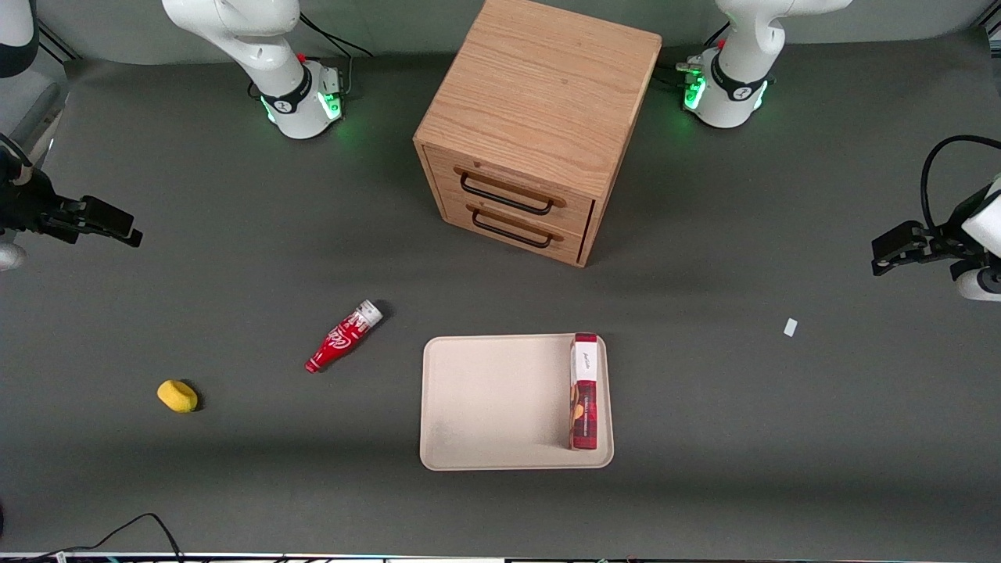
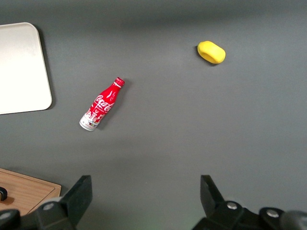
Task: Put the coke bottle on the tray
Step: 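Move the open right gripper down over the red Coca-Cola bottle, then close the right gripper around the bottle's body and lift it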
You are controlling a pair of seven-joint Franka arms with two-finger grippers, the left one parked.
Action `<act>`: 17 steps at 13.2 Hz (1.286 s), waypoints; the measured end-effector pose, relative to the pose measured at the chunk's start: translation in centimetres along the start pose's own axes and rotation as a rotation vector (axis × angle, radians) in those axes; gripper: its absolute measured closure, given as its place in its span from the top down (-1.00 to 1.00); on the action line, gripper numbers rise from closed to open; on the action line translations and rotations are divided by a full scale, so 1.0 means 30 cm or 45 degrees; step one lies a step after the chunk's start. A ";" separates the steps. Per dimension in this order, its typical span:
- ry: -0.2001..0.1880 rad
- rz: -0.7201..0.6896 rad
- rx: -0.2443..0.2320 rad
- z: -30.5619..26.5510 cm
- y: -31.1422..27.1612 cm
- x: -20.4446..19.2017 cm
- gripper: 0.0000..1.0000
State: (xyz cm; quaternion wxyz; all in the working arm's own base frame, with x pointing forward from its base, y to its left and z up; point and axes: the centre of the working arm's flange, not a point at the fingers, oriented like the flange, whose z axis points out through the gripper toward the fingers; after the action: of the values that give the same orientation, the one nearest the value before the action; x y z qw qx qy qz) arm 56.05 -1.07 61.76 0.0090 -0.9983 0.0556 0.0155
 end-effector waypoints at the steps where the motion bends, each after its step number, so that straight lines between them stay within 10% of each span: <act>1: 0.000 0.001 0.000 0.000 0.000 0.000 1.00; 9: -0.021 0.226 0.008 0.115 -0.161 0.056 1.00; 17: -0.163 0.757 0.075 0.814 -0.522 0.288 1.00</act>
State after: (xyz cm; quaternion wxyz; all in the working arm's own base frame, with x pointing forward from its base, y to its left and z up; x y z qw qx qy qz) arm 65.64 14.02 37.34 0.0366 -0.9345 0.3452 0.0788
